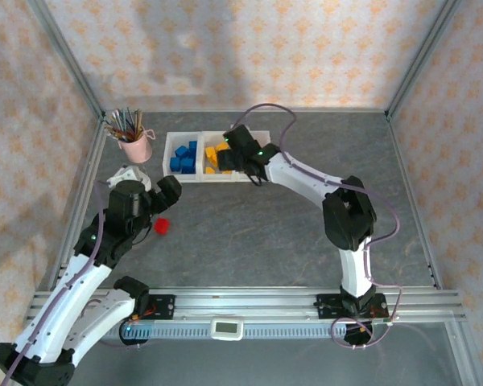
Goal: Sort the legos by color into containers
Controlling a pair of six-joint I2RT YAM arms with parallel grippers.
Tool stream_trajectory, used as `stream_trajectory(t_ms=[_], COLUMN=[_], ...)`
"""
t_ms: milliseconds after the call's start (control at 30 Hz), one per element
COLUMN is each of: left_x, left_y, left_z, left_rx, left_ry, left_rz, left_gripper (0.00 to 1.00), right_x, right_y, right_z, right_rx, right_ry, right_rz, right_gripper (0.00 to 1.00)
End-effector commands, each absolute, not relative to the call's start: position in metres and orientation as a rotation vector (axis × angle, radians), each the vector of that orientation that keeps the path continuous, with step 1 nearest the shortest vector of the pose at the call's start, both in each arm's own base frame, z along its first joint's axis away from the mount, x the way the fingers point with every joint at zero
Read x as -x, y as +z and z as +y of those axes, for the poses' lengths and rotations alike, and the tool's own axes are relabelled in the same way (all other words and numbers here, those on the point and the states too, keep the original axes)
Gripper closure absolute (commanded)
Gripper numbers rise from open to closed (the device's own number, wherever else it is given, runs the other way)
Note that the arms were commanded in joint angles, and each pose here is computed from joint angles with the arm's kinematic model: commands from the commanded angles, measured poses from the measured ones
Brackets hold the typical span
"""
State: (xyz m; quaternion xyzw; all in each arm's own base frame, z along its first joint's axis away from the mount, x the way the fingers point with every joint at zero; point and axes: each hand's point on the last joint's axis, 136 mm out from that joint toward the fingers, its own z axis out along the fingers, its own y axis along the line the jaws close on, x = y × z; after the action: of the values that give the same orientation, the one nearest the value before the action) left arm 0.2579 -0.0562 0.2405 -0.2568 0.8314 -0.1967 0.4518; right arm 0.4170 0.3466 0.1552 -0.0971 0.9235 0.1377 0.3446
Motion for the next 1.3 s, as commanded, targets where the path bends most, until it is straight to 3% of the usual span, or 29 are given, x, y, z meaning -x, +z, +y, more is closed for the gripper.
stream_trajectory(t_ms=[0,333,700,1067,1267], left_x=[-0.246,-0.215,-0.182,-0.171,-0.170], left_y=[0.241,0.249,0.258,0.251,0.249], left_z=[-0.040,-0.009,0.020,0.027,0.027], left_rx=[0.688,0.791,0.893,0.955,0.969], left_ry=[-0.422,-0.315,-0.225,-0.243,-0.253], left_rz=[2.046,2.003,1.946,1.913,1.903], left_gripper=[0.01,0.01,0.01,0.01,0.01], right_x=[-0.390,-0.320,-0.278,-0.249,-0.253], right_y=[0.170,0.137,0.099,0.058,0.042], right_z=[0.372,0.463,0.539,0.564,0.571], right_rx=[0.235,0.356,0.587,0.928,1.010], right_ry=[0.448,0.582,0.663,0.613,0.547], right_rz=[2.387,2.434,2.444,2.405,2.378], right_gripper=[0.20,0.16,0.14,0.13,0.15])
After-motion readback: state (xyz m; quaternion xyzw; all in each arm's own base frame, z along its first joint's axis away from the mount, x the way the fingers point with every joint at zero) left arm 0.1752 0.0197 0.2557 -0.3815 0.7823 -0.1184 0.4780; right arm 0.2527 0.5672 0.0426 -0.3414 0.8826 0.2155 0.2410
